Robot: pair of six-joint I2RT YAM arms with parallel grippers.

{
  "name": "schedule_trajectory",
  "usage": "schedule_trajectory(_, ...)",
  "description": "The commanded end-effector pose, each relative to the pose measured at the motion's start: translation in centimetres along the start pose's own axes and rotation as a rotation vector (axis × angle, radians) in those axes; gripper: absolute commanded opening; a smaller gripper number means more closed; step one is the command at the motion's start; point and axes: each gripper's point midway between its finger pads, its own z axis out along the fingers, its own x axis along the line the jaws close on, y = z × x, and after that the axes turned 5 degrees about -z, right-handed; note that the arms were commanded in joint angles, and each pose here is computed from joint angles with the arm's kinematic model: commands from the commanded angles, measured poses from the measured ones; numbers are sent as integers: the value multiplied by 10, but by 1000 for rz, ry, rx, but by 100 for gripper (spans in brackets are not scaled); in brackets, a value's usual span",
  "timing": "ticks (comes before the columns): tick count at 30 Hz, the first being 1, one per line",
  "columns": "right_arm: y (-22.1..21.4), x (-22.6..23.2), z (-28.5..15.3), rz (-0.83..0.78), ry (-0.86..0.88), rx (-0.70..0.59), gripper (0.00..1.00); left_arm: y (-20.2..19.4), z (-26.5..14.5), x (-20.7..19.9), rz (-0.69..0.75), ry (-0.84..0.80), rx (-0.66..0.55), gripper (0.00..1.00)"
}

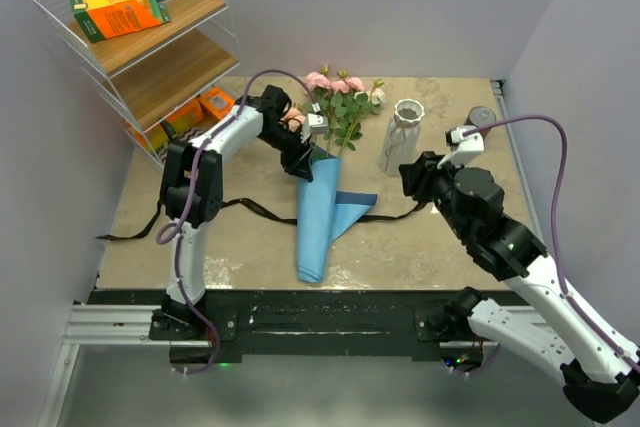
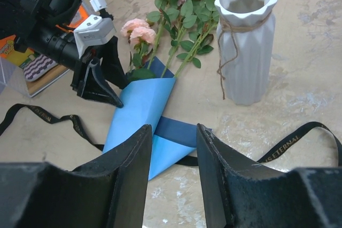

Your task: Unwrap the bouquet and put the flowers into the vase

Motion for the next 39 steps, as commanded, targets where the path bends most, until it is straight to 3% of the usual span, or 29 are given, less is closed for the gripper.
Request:
schedule_trajectory(1, 6, 4, 0, 24, 21, -34, 43, 24, -9, -12, 65, 7, -34, 54)
schedule_trajectory(7, -2, 2, 1, 25, 19, -19, 44, 62, -29, -9, 95, 112, -118, 65)
schedule_trajectory(10, -4, 1, 1, 28, 16, -20, 44, 71, -33, -15, 112, 117, -136, 66)
schedule_trajectory(20, -1, 3, -1, 33, 29, -25, 44, 38, -8, -13, 62, 23, -63, 59)
schedule_trajectory(36, 0, 13, -3, 45, 85, -29, 43, 25, 16, 8, 30, 77, 23, 56)
schedule_trajectory(39, -2, 13, -3, 48, 86, -24, 43, 27, 15, 7, 34, 77, 20, 49)
